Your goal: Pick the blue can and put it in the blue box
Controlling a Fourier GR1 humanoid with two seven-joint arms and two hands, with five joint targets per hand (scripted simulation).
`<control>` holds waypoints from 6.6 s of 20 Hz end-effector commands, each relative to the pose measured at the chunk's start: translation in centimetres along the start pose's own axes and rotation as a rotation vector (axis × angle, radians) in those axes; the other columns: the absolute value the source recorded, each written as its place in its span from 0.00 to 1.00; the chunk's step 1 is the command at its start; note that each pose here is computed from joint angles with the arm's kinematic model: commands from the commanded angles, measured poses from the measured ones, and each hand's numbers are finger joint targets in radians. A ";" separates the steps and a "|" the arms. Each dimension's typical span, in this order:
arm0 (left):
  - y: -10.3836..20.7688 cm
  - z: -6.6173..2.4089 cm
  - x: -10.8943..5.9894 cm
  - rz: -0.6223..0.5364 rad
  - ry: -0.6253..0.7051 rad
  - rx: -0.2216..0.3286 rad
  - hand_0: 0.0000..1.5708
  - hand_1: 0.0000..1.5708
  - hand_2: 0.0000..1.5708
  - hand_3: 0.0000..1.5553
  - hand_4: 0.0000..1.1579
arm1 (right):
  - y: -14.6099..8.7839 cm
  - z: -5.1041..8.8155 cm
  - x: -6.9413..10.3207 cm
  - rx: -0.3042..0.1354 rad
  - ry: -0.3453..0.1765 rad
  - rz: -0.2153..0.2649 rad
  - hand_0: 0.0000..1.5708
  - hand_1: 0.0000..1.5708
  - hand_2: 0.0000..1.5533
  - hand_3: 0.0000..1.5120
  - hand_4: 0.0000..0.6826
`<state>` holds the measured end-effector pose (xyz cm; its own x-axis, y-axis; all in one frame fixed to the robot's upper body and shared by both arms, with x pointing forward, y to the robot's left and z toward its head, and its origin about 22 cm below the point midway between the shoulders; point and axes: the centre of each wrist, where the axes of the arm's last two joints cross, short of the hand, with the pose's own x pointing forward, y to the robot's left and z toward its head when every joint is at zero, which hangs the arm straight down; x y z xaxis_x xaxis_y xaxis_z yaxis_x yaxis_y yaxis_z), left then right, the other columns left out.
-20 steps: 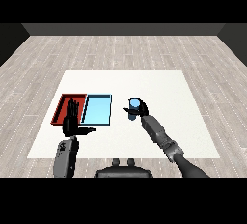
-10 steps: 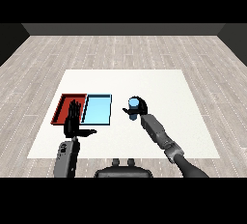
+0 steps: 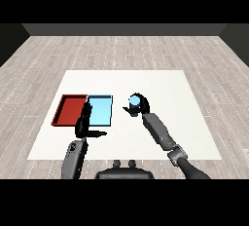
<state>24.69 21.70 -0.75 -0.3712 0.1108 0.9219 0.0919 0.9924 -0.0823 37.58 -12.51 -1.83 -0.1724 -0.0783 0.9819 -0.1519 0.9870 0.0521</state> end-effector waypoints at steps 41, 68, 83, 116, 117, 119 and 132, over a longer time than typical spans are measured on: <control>-10.4 -5.57 -5.4 0.013 0.225 -0.191 0.00 0.00 0.00 0.00 0.00 | 4.1 3.8 6.4 0.206 -0.176 -0.021 0.89 0.89 0.94 0.94 1.00; -12.7 -4.60 -5.0 -0.215 0.156 -0.207 0.20 0.20 0.31 0.21 0.16 | 9.3 4.2 6.8 0.314 -0.194 -0.004 0.93 0.93 0.94 0.92 0.87; -12.2 -5.22 -5.9 -0.167 0.126 -0.109 0.41 0.41 0.48 0.33 0.58 | 10.1 4.8 7.5 0.300 -0.205 -0.043 0.91 0.91 0.94 0.92 0.87; -9.8 -4.60 -7.0 -0.176 0.214 -0.040 1.00 1.00 1.00 0.96 0.98 | 5.2 6.4 9.0 0.228 -0.163 -0.156 0.00 0.00 0.00 0.00 0.00; -11.2 -6.21 -7.6 -0.201 0.215 -0.045 1.00 1.00 1.00 0.96 0.98 | 4.7 6.4 8.5 0.215 -0.170 -0.147 0.00 0.00 0.00 0.00 0.00; -9.8 -5.96 -6.9 -0.179 0.204 -0.045 1.00 1.00 1.00 0.97 0.97 | 2.3 6.8 8.7 0.200 -0.169 -0.177 0.00 0.00 0.00 0.00 0.00; -6.1 -7.81 -6.8 -0.321 0.266 0.036 1.00 1.00 1.00 0.97 0.98 | -6.6 12.3 12.5 -0.017 -0.310 -0.182 0.00 0.00 0.00 0.00 0.00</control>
<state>32.29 13.39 -4.29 -0.1472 -0.1755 0.9734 0.0209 0.9834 0.1805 25.50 -19.43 7.08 -0.3962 -0.3019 0.8671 -0.2406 0.9455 0.2193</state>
